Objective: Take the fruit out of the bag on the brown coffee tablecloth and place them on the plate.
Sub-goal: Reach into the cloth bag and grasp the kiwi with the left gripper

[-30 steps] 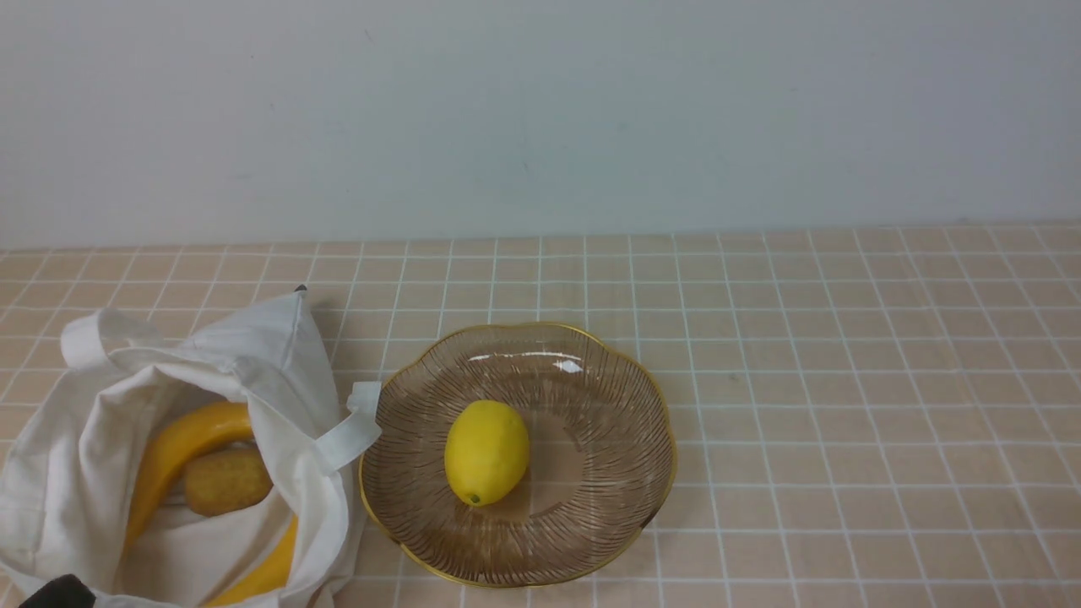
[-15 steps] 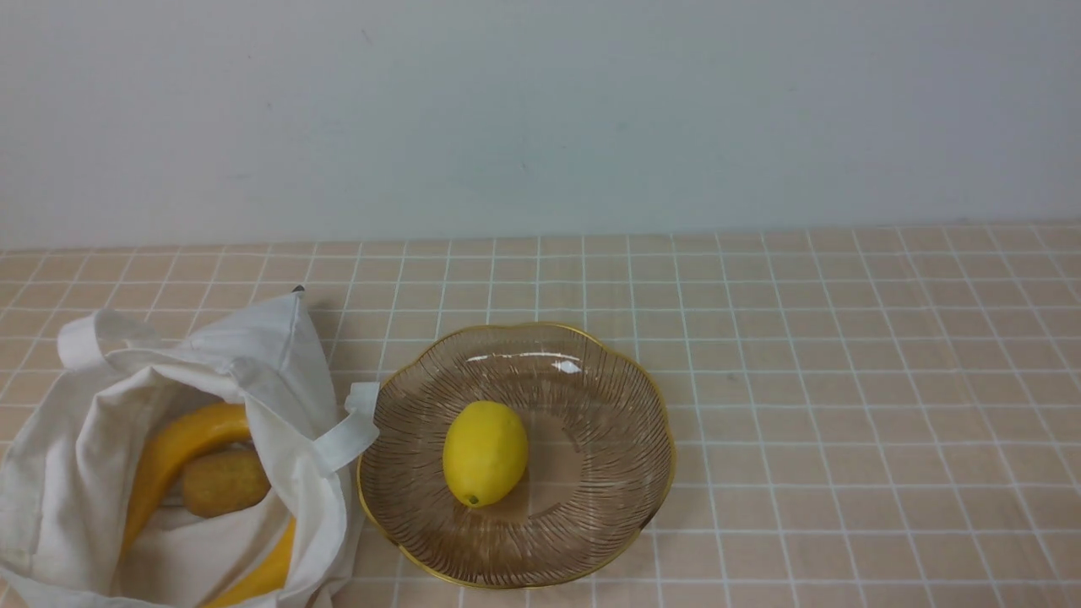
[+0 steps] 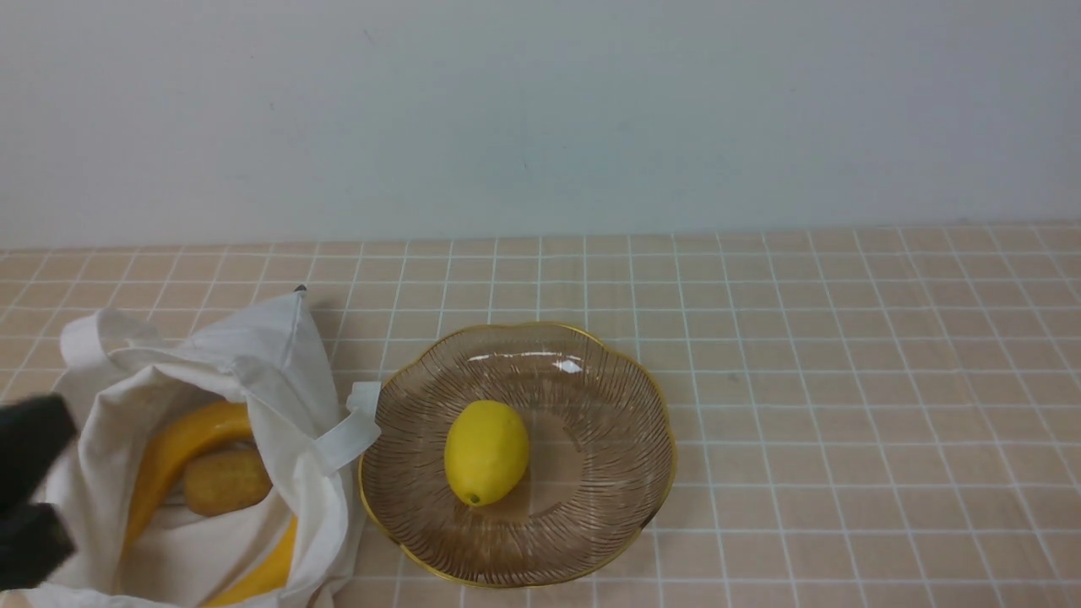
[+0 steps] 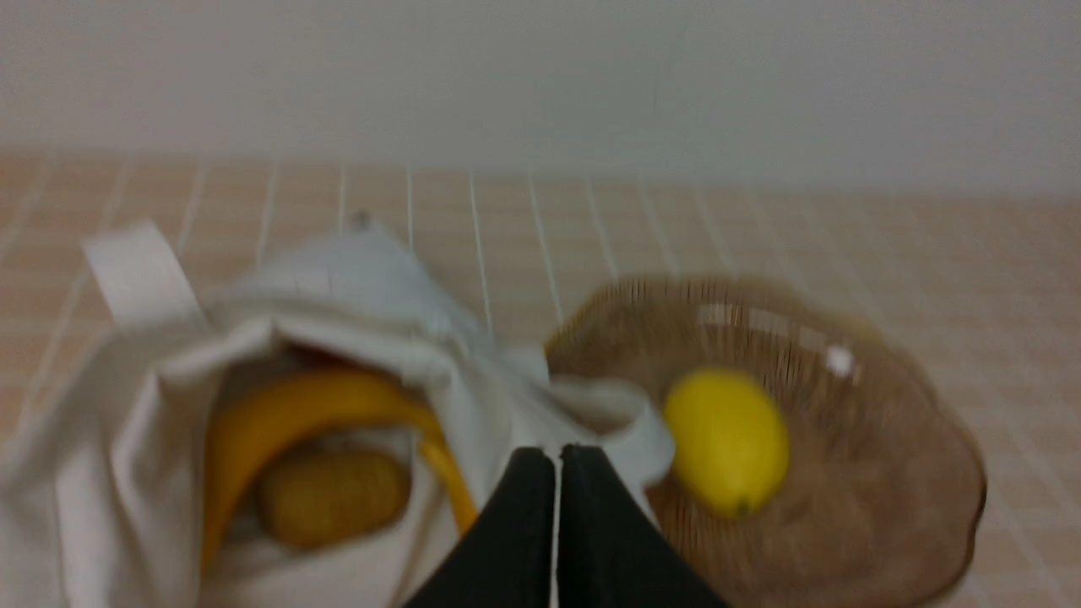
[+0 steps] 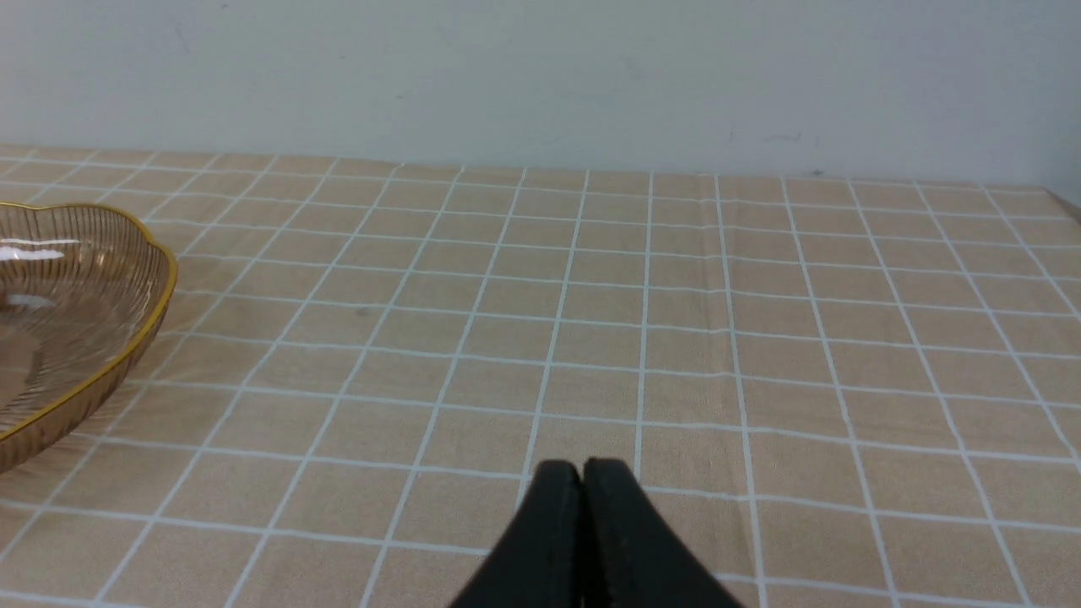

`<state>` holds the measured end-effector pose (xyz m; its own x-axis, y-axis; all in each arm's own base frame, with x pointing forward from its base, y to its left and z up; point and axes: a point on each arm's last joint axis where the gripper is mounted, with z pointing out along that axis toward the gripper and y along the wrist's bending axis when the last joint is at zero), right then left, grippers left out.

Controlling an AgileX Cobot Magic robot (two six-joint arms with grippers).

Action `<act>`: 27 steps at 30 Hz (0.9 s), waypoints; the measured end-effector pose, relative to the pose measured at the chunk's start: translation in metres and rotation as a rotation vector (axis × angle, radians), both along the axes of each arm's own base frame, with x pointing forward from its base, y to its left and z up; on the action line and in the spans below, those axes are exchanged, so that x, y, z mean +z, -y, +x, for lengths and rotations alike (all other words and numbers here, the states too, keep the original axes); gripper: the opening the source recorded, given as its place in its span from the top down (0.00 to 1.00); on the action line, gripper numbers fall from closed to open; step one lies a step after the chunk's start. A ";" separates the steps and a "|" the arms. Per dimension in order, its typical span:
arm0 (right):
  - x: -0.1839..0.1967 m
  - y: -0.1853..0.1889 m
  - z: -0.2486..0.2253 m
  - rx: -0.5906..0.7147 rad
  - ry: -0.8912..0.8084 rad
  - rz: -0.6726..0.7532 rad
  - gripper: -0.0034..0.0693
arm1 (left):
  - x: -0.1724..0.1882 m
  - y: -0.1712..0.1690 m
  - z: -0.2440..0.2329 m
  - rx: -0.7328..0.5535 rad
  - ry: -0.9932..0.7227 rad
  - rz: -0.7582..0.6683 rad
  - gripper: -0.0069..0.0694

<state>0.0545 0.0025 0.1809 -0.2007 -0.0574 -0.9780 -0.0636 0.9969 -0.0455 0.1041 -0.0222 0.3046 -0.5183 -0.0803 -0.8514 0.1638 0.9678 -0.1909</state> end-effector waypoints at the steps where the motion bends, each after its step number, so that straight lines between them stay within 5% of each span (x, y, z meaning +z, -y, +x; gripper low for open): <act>1: 0.000 0.000 0.000 0.000 0.000 0.000 0.97 | -0.001 0.001 0.004 -0.015 -0.044 0.013 0.92; 7: 0.000 0.000 0.000 0.000 0.000 0.000 0.97 | -0.031 -0.001 0.065 -0.232 -0.454 0.272 0.92; 15: 0.000 0.000 0.000 0.000 0.000 0.000 0.97 | -0.068 -0.004 0.122 -0.318 -0.640 0.354 0.90; 20: 0.000 0.000 0.000 0.000 0.000 0.000 0.97 | -0.083 -0.008 0.155 -0.275 -0.602 0.387 0.77; 27: 0.000 0.000 0.000 0.000 0.000 0.000 0.97 | -0.112 -0.012 0.176 -0.273 -0.601 0.460 0.45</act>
